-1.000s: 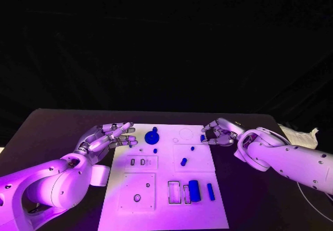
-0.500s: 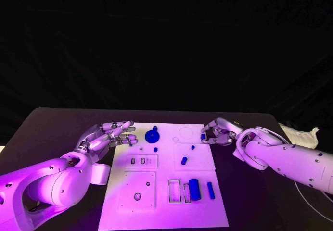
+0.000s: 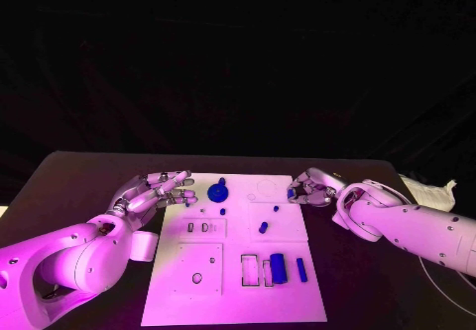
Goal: Assemble the parts on the task board
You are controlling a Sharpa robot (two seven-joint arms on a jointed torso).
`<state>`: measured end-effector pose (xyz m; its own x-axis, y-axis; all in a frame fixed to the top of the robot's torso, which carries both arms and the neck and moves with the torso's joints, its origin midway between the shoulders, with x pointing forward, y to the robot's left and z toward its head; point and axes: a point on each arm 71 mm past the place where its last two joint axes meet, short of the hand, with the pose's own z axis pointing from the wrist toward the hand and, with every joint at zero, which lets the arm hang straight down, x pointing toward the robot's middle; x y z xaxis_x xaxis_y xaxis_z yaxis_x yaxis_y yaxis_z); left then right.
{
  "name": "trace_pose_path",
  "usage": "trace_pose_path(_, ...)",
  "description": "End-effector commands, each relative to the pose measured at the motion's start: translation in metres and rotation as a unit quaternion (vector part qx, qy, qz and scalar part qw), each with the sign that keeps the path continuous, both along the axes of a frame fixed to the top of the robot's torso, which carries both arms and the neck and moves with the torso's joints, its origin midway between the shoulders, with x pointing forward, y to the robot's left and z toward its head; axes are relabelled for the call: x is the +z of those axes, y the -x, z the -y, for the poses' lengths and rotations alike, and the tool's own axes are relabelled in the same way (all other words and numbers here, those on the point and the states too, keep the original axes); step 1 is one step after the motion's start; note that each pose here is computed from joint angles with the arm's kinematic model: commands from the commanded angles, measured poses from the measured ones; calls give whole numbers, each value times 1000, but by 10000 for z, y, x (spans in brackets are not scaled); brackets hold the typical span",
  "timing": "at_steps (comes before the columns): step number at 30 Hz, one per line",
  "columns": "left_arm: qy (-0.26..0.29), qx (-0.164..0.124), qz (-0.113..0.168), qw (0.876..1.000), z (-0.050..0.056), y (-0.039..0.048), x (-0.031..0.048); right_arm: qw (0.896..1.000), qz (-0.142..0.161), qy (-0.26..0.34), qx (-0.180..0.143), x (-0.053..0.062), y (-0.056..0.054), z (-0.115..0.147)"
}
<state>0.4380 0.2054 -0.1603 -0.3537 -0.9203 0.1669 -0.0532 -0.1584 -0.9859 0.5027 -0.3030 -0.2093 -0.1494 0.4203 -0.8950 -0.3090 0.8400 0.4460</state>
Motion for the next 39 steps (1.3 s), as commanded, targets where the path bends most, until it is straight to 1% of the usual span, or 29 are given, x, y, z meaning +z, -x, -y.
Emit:
trace_pose_path(1,6,-10,2,1000,19,5,11,1000,-4,4,8,-14,2,-15)
trace_pose_path(7,5,-9,2,1000,18,5,11,1000,4,-14,4,10,-5,-32)
trace_pose_path(11,5,-9,2,1000,14,5,11,999,12,-31,-5,54,-10,-66)
trace_pose_path(15,5,-8,2,1000,9,3,9,998,19,-51,-18,127,3,-142)
trace_pose_path(18,4,-7,2,1000,3,-2,7,998,22,-62,-22,196,35,-261)
trace_pose_path(22,4,-6,2,1000,-2,-14,2,998,25,-63,-20,290,87,-523)
trace_pose_path(24,4,-6,1,1000,-2,-19,-1,998,25,-58,-13,318,106,-648)
trace_pose_path(28,4,-4,1,1000,-7,-38,-10,999,37,-34,21,376,184,-1034)
trace_pose_path(30,3,-3,0,1000,-14,-48,-15,998,42,-21,41,387,235,-1229)
trace_pose_path(34,2,1,0,1000,-29,-68,-24,997,39,3,73,355,359,-1598)
trace_pose_path(39,3,2,-1,1000,-33,-77,-29,995,31,28,88,273,445,-1871)
